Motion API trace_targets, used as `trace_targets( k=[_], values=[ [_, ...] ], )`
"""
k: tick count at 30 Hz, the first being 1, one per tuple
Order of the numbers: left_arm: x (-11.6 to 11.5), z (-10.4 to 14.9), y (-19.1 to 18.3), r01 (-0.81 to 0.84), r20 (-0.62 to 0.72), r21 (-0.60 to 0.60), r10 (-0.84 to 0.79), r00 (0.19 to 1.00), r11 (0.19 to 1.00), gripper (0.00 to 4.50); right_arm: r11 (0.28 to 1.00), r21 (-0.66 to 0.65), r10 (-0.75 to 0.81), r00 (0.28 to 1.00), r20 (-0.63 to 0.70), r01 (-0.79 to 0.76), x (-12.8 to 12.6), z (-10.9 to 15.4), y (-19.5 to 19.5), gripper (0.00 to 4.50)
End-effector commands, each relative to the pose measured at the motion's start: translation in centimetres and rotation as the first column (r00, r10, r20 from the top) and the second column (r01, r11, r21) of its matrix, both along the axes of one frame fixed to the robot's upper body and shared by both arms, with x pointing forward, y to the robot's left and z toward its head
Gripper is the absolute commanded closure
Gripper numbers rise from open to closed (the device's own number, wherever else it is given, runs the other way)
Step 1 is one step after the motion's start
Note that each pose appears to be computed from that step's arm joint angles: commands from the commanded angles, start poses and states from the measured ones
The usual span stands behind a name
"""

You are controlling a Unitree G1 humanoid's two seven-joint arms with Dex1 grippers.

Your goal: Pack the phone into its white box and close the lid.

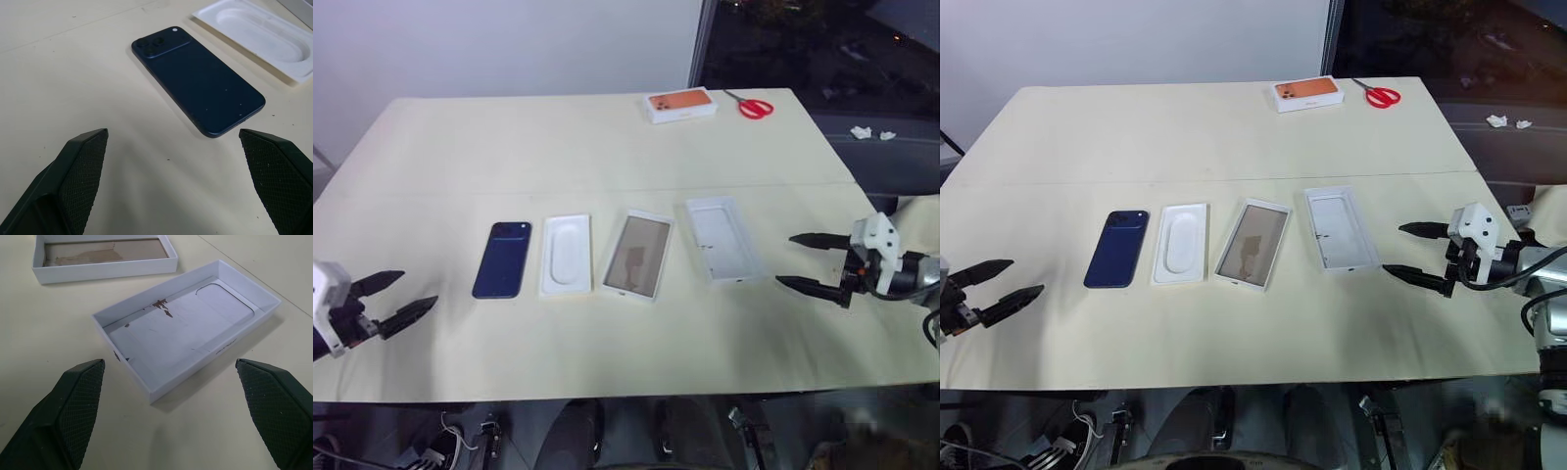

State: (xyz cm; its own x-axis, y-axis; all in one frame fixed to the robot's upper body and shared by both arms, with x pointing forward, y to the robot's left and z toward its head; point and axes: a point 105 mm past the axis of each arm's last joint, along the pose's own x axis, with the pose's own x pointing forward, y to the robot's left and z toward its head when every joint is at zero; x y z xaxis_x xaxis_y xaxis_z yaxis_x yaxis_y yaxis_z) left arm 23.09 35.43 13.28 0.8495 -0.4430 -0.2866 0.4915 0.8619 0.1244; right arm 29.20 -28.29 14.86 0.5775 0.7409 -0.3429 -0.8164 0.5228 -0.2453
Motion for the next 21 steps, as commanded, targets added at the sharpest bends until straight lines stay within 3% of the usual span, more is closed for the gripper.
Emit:
trace_targets(
  k=[1,12,21],
  values=[
    [0.2,1.8,0.5,0.000,0.026,0.005,0.000,1.000,1.000,0.00,1.000,0.005,0.009,0.999,0.050,-0.009,0.4,1.3,0.2,0.03],
    [0.9,2.1,-0.2,0.014,0.010,0.001,-0.014,1.000,1.000,0.00,1.000,0.006,0.014,0.999,0.052,-0.014,1.0,0.6,0.7,0.03],
    [2.4,2.1,-2.1,0.005,-0.008,-0.048,-0.006,1.000,0.999,0.00,1.000,0.021,0.018,0.996,0.089,-0.020,1.8,1.5,1.7,0.03]
  ],
)
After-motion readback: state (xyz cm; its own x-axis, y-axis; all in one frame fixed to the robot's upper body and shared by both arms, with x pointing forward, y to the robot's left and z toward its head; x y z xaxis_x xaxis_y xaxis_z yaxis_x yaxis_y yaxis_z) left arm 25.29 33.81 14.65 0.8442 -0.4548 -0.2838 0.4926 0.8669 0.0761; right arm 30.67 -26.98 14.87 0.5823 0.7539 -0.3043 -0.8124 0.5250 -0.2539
